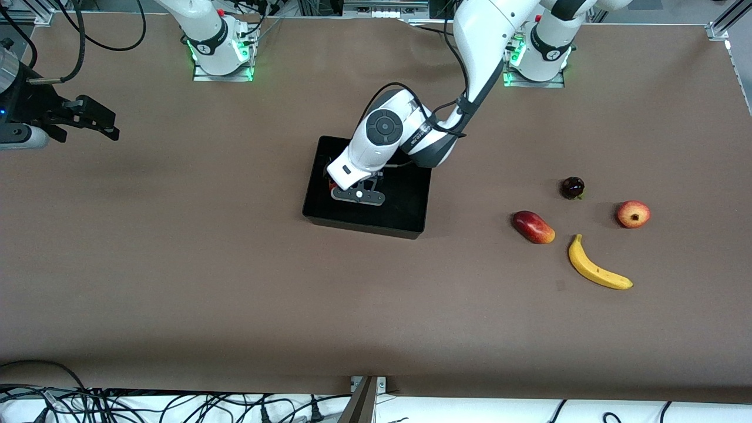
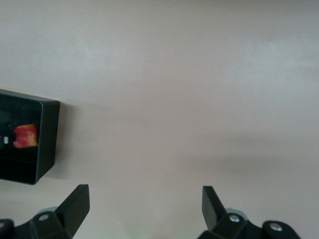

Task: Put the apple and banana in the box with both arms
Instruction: 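Move the left gripper back to the yellow banana, then lower the left gripper and grasp the yellow banana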

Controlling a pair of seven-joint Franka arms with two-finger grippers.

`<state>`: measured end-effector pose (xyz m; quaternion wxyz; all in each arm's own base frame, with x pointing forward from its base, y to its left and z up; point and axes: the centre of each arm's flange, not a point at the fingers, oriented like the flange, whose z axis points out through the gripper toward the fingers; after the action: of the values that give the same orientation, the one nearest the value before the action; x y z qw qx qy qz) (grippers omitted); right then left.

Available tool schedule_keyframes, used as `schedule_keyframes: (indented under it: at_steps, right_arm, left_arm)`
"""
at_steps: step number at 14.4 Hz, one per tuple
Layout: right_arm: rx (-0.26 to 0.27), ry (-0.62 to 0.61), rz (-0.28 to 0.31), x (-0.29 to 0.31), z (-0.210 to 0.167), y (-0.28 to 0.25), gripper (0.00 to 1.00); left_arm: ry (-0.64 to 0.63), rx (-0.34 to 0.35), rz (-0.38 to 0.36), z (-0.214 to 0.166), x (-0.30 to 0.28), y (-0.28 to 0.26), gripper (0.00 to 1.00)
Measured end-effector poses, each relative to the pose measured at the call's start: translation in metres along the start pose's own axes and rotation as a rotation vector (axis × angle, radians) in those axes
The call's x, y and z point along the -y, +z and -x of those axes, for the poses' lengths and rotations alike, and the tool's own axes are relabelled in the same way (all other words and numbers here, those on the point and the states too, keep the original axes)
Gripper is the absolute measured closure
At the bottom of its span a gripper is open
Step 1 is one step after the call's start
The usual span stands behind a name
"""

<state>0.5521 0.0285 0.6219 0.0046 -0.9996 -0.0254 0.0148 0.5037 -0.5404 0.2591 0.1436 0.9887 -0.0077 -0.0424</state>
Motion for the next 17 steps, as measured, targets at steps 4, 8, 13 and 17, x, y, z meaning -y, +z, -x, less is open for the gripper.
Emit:
schedule_keyframes:
  at_steps: [4, 8, 13, 17]
  right_arm:
    - [-0.005, -0.010, 0.001, 0.004, 0.000, 0.000, 0.00]
    - [-0.018, -0.016, 0.018, 0.006, -0.001, -0.002, 0.00]
    - [-0.028, -0.027, 0.030, 0.011, 0.000, -0.008, 0.00]
    - [-0.020, -0.032, 0.031, 0.014, 0.001, -0.007, 0.00]
  left_arm:
    - [-0.119, 0.090, -0.091, -0.051, 0.071, -0.092, 0.00]
    - [-0.218, 0.123, -0.104, -0.111, 0.203, -0.192, 0.00]
    - [0.176, 0.102, -0.213, -0.148, 0.323, -0.236, 0.00]
    - [0.435, 0.128, -0.234, -0.156, 0.367, -0.249, 0.00]
